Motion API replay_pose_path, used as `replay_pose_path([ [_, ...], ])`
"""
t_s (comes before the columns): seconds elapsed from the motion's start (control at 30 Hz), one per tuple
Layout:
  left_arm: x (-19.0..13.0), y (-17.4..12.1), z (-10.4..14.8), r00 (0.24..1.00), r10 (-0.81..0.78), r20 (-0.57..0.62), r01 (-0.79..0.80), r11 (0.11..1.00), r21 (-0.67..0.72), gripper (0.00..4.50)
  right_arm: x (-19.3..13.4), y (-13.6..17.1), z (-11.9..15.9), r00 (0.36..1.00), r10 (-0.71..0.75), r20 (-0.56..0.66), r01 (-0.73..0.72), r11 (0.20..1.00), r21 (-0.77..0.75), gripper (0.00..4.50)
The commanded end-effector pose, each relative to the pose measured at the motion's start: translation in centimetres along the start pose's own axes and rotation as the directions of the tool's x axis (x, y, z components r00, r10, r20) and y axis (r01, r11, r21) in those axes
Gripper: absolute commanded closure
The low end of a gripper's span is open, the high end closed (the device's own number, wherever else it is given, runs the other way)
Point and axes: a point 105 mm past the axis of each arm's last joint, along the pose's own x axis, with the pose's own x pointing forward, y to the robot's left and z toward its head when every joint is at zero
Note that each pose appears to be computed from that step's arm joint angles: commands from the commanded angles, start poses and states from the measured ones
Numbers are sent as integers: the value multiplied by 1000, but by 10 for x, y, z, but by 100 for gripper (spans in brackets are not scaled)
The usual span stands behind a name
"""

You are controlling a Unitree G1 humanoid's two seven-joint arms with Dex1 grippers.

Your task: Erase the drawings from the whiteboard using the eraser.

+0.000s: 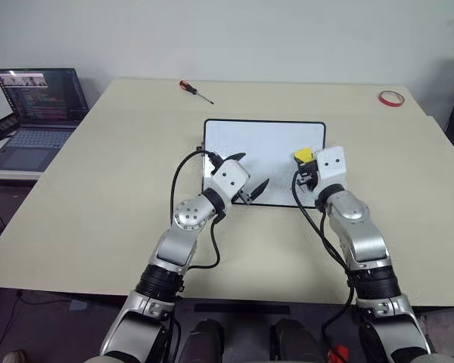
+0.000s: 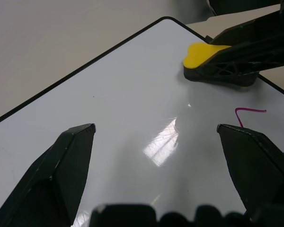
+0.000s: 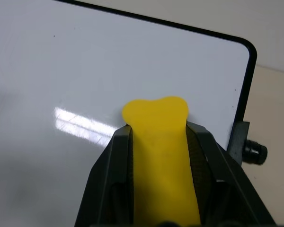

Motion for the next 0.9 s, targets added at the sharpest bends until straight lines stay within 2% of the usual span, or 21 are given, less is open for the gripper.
replay_pose_path([
  [0.03, 1, 1, 16, 998, 12, 55, -12, 1000, 9, 0, -3, -2, -9, 998, -13, -57, 12, 1000, -3, 332],
  [0.3, -5, 2, 17, 998, 20, 65, -19, 1000, -18, 0, -10, -1, 20, 995, 39, 87, -46, 996, 74, 332],
  [0.4, -14, 4, 23, 993, 45, 107, -33, 993, -117, 0, -25, -5, 22, 993, 69, 92, -78, 993, 94, 332],
  [0.6, -50, -5, 13, 994, -49, 101, 61, 990, -124, 0, -79, -16, 34, 988, 109, 113, -117, 991, 67, 332],
  [0.8, -76, -19, 1, 995, -77, 70, 89, 979, -184, 0, -124, -4, 4, 985, 175, 9, -175, 985, 1, 332],
  [0.9, -92, -39, -11, 993, -114, 24, 117, 970, -215, 0, -146, -13, -22, 991, 121, -58, -122, 993, -6, 332],
])
